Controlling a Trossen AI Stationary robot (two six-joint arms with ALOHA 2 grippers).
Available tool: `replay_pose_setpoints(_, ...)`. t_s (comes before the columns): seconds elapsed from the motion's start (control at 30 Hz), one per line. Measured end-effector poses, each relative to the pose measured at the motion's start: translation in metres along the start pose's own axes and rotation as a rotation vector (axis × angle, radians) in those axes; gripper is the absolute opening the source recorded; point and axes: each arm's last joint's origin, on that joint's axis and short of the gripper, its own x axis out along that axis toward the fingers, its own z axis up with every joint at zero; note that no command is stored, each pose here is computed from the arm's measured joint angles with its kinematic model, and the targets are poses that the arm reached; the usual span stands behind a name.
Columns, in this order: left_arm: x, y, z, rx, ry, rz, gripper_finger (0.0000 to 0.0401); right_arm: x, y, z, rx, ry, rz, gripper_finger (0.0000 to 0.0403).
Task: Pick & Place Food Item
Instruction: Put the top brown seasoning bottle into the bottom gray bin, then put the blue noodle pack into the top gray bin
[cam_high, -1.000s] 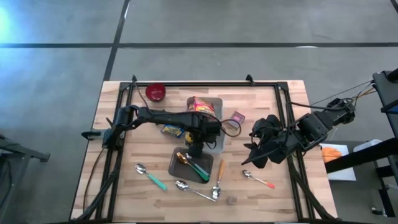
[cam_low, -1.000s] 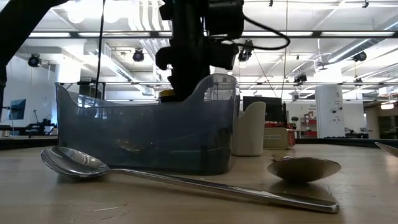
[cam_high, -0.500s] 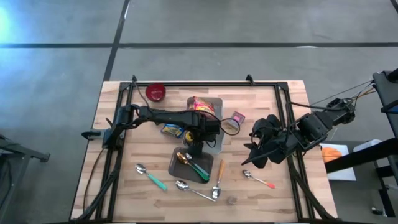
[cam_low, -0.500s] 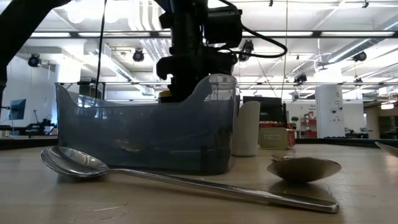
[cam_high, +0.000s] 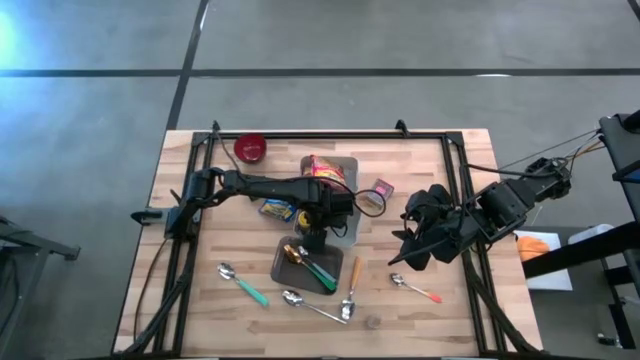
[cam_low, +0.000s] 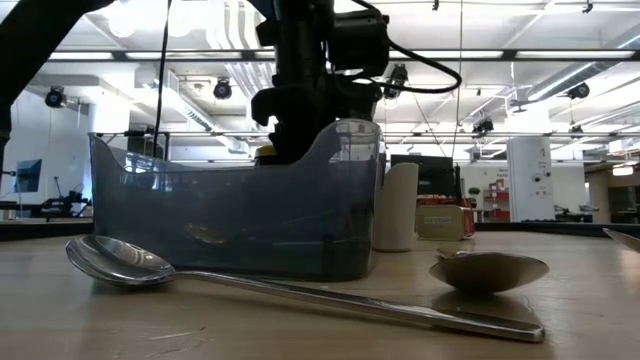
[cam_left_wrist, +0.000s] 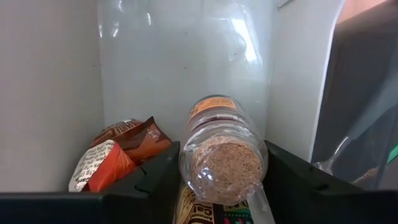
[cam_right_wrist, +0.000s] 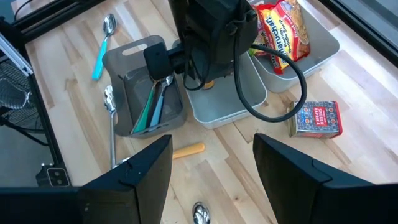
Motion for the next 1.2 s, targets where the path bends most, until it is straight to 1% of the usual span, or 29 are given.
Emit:
replay_pose_setpoints(0.1,0.000,0.000,0.000,0.000,0.000,0.000,0.0185,0.000,0.000,0.000,0.000,0.000,0.000,0.0221)
replay_pose_setpoints(0.2,0.000,0.000,0.000,-0.009,0.000,0.000,0.0185,0.000,0.000,0.000,0.000,0.002,0.001,0.0221)
replay_pose_setpoints(0.6,-0.001,0.001,-0.001,-0.026,0.007,-0.001,0.0256,0.000,0.000,-0.001,0.000,0.021,0.013,0.0221)
replay_pose_setpoints(0.73,-0.001,0.000,-0.002,-0.030,0.019,-0.004,0.0269,0.000,0.000,-0.001,0.000,0.023,0.014,0.0221)
replay_pose_setpoints(0.9,-0.004,0.000,-0.003,-0.033,0.034,-0.007,0.0272,0.000,0.001,-0.001,-0.001,0.024,0.013,0.0221)
replay_pose_setpoints(1.03,-0.015,0.000,-0.001,-0.057,0.035,-0.011,0.0272,0.000,0.001,-0.001,-0.001,0.023,0.013,0.0221)
replay_pose_setpoints(1.2,-0.049,-0.002,0.002,-0.090,-0.046,-0.003,0.0272,0.000,0.001,-0.001,-0.001,0.023,0.013,0.0221)
